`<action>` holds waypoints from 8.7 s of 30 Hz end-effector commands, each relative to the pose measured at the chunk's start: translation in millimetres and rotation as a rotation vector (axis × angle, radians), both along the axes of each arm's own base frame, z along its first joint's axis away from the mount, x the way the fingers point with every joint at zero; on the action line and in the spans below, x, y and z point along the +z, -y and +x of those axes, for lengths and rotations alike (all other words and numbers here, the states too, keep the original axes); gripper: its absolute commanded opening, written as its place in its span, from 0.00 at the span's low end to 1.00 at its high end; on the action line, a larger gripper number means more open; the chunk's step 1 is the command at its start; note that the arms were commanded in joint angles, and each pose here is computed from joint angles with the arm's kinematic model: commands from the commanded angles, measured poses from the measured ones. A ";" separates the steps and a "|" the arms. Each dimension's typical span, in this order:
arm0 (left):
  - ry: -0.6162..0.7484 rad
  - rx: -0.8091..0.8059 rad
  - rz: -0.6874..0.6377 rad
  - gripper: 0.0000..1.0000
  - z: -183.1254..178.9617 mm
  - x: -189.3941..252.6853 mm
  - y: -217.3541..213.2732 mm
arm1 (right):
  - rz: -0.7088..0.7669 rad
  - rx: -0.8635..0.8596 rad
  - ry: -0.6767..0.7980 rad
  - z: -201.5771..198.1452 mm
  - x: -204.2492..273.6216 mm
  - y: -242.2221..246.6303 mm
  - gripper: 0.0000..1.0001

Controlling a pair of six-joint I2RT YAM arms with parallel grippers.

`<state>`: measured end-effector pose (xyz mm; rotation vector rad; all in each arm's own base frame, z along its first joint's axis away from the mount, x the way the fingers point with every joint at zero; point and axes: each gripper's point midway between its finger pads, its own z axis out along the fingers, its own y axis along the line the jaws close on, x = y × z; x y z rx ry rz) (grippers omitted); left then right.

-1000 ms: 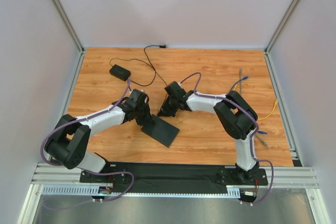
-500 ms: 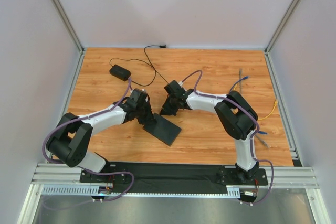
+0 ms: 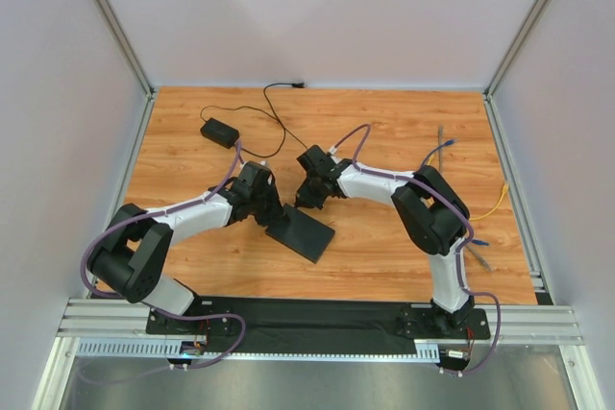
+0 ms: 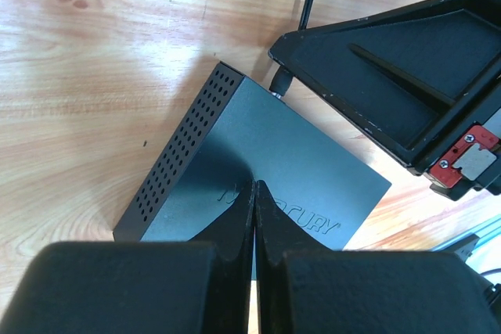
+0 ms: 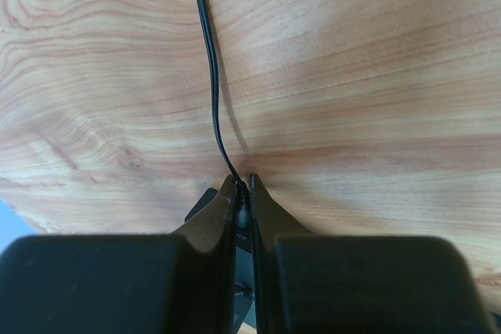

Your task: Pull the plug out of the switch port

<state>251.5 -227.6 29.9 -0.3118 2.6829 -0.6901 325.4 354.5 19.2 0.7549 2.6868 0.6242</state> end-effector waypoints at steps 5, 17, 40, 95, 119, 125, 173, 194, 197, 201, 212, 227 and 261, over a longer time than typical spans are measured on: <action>-0.296 -0.014 0.326 0.00 -78.4 -73.7 -68.9 | -0.070 -0.063 0.181 38.4 13.8 3.9 0.00; -0.289 -0.013 0.309 0.00 -78.7 -70.6 -67.0 | -0.114 -0.039 0.253 63.2 44.1 3.2 0.00; 0.176 0.002 0.159 0.00 -45.2 99.5 -69.2 | 0.079 0.473 0.632 134.1 121.7 -59.4 0.00; 0.106 -0.001 0.206 0.00 -35.6 86.5 -77.0 | 0.038 0.606 0.437 -111.3 115.9 88.6 0.68; 0.036 -0.247 0.176 0.50 17.6 17.1 -38.0 | 0.232 0.453 0.291 -126.2 35.9 57.4 0.54; -0.003 -0.270 0.113 0.48 5.3 3.1 -29.8 | 0.216 0.428 0.281 -120.7 29.3 56.4 0.52; -0.039 -0.316 0.007 0.41 86.7 7.1 49.7 | 0.178 0.434 0.318 -1.7 41.5 80.4 0.48; -0.014 -0.312 -0.003 0.43 83.8 15.9 39.4 | 0.078 0.470 0.338 28.8 50.3 85.5 0.49; -0.011 -0.309 0.015 0.44 84.6 18.0 36.5 | 0.066 0.472 0.340 29.5 51.4 88.1 0.50; 0.005 -0.283 0.056 0.48 86.9 23.7 28.7 | 0.044 0.486 0.358 27.9 58.3 92.9 0.55; 0.174 -0.225 0.016 0.80 58.6 98.5 5.9 | -0.098 0.484 0.390 15.5 95.2 130.0 0.74; 0.402 -0.140 -0.299 0.99 -66.6 102.5 -33.4 | 0.009 0.229 0.627 -90.5 97.0 190.4 1.00; 0.342 -0.119 -0.555 1.00 -134.6 24.1 -38.6 | 0.213 -0.078 0.615 -143.8 12.9 220.7 1.00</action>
